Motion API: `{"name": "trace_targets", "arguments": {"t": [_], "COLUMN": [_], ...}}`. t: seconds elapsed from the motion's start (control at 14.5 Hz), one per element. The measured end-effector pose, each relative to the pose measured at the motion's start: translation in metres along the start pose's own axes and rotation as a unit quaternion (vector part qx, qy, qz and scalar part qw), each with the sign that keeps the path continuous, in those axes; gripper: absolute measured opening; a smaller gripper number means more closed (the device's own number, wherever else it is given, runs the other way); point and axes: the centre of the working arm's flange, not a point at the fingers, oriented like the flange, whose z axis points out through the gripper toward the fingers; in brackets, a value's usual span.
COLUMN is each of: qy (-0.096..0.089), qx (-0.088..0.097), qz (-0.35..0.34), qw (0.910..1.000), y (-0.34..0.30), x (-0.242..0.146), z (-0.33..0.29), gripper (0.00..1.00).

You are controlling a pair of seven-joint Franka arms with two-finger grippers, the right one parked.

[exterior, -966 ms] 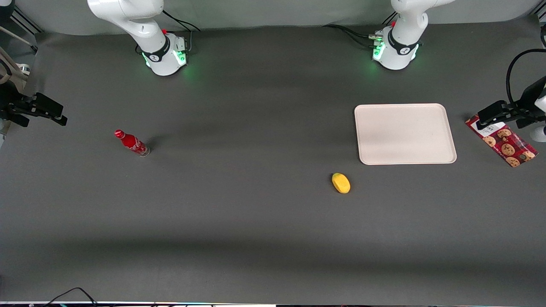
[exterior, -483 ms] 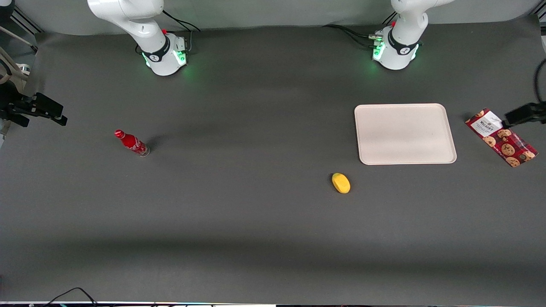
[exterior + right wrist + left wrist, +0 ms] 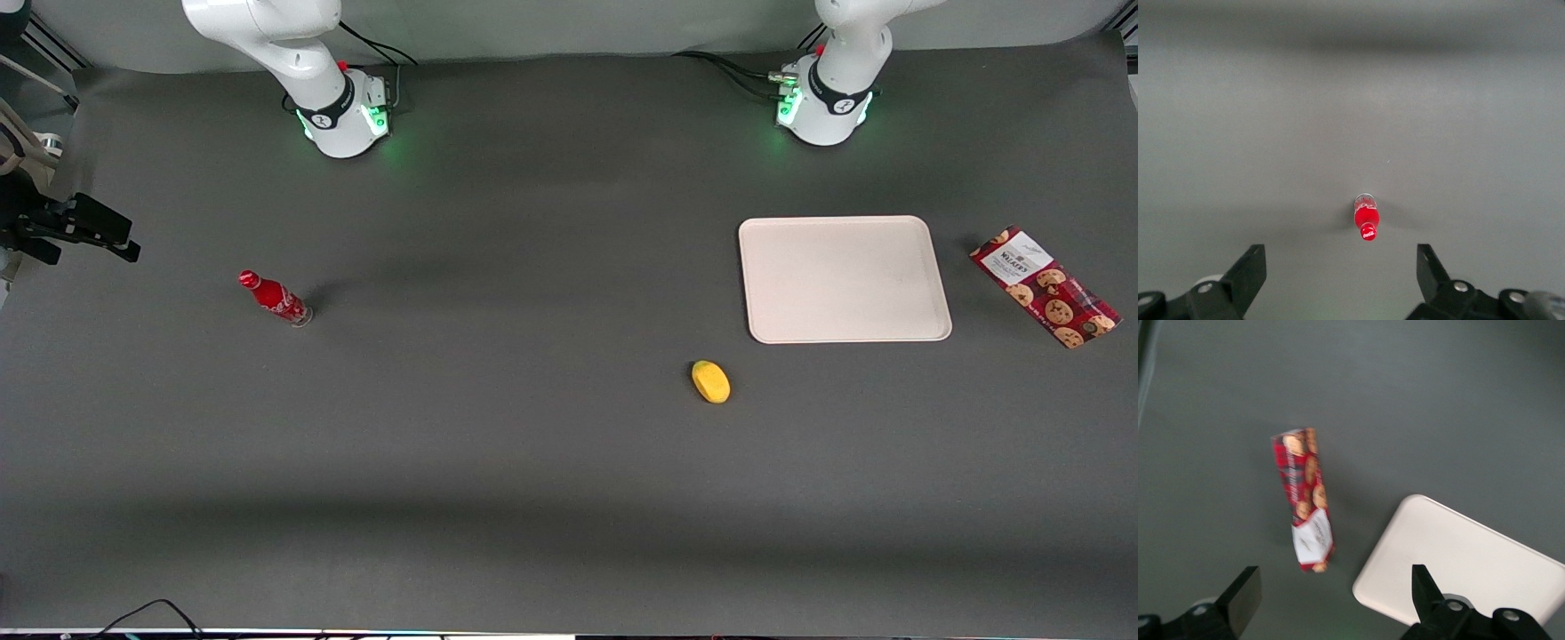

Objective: Place red cookie box on tray
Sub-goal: 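Lower the open left gripper over the red plaid cookie box, then close the left gripper on the end of the cookie box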

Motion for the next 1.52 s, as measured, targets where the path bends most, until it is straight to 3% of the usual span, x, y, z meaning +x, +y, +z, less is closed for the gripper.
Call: {"name": "trace_targets", "arguments": {"t": [0.34, 0.55, 0.69, 1.03, 1.17, 1.24, 1.52], "qy": [0.018, 0.008, 0.0, 0.015, 0.015, 0.015, 0.013], "qx": [0.014, 0.012, 0.01, 0.019, 0.014, 0.007, -0.004], "qz": [-0.021, -0.034, -0.038, -0.037, -0.042, -0.046, -0.048], "qw": [0.9995, 0.9993, 0.9992, 0.999, 0.9989, 0.9988, 0.9987], "y": [-0.07, -0.081, -0.08, -0.078, -0.076, -0.073, -0.064], "x": [0.009, 0.003, -0.002, -0.008, -0.008, -0.007, -0.007], "z": [0.127, 0.194, 0.221, 0.262, 0.269, 0.27, 0.275], "gripper": [1.0, 1.0, 1.0, 1.0, 0.97, 0.94, 0.51]}}
